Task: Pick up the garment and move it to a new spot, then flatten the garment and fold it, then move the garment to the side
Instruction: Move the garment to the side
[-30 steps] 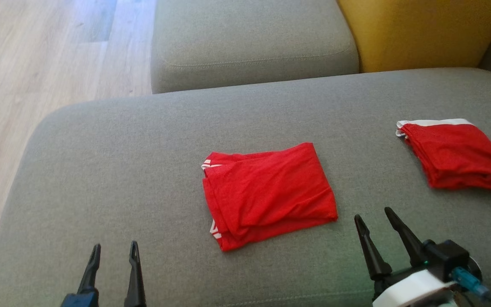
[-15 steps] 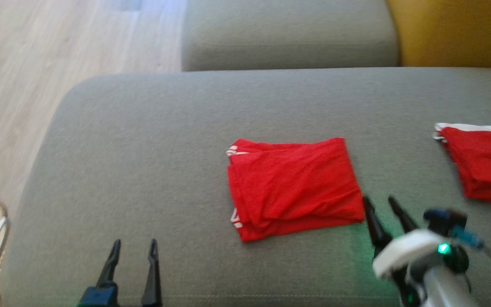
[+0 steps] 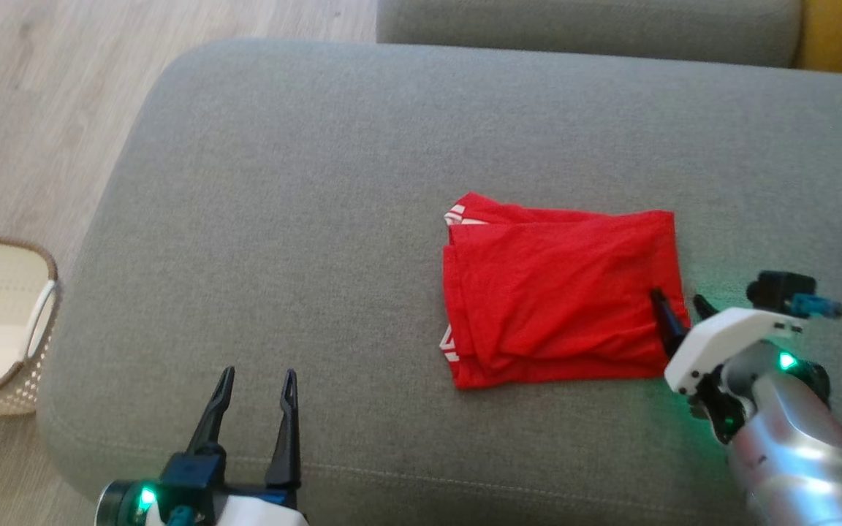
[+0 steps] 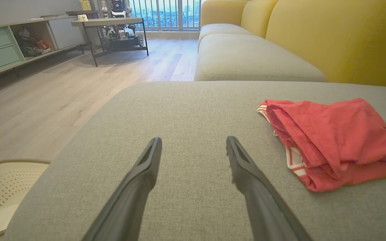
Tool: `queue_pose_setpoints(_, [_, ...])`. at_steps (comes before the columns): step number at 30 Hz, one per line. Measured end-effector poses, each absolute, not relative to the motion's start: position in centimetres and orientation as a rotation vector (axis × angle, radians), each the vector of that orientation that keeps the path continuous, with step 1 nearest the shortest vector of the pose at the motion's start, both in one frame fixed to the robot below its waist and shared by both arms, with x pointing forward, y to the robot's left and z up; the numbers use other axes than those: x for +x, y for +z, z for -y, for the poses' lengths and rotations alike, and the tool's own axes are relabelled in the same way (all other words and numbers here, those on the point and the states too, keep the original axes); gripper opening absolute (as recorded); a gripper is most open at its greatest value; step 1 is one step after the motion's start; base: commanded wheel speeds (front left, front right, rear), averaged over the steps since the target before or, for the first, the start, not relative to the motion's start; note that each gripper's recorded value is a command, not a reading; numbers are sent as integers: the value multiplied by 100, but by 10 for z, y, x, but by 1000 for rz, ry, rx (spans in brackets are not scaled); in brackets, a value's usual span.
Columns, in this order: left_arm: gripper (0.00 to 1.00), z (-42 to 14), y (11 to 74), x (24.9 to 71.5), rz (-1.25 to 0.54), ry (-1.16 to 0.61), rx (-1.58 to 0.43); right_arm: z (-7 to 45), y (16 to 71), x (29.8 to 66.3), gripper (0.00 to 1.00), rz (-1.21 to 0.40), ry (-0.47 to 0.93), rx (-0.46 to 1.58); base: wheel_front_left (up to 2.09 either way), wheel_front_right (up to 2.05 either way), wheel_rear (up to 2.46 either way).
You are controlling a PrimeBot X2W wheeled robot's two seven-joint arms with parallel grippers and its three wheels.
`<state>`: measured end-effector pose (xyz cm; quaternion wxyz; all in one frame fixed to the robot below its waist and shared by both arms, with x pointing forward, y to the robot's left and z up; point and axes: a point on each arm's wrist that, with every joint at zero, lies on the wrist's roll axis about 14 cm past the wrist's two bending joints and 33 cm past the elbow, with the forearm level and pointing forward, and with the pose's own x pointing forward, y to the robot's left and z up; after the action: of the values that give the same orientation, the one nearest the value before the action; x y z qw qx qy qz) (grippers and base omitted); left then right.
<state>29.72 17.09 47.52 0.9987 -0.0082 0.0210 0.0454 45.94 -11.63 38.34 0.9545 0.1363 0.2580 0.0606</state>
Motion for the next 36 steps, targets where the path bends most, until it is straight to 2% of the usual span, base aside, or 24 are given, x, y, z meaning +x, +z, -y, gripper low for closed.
queue_pose_setpoints(2, [100,-171,472,297,-53,92,-16,108,379,460,98,-549,142,270,0,0,0])
queue_pose_setpoints(3, [100,-170,471,297,-56,89,-17,106,378,460,75,-564,151,264,0,0,0])
queue_pose_setpoints(4, [100,-169,471,298,-57,86,-17,105,378,460,45,-572,154,262,0,0,0])
queue_pose_setpoints(5, [100,-168,471,298,-57,82,-17,104,378,460,0,-578,155,262,0,0,0])
queue_pose_setpoints(9, [100,-163,475,305,-42,65,-16,110,373,453,0,-587,134,265,0,0,0])
queue_pose_setpoints(14, [100,-155,475,312,-39,31,-17,135,384,456,0,-520,117,175,0,0,0])
queue_pose_setpoints(18, [100,-142,474,321,-40,-16,-20,185,399,464,0,-466,47,86,0,0,0])
queue_pose_setpoints(26, [100,-110,475,350,-29,-140,-31,297,484,496,0,-266,-143,-49,0,0,0])
queue_pose_setpoints(36, [100,-86,464,371,-50,-222,-35,376,514,493,0,-251,-310,-130,0,0,0])
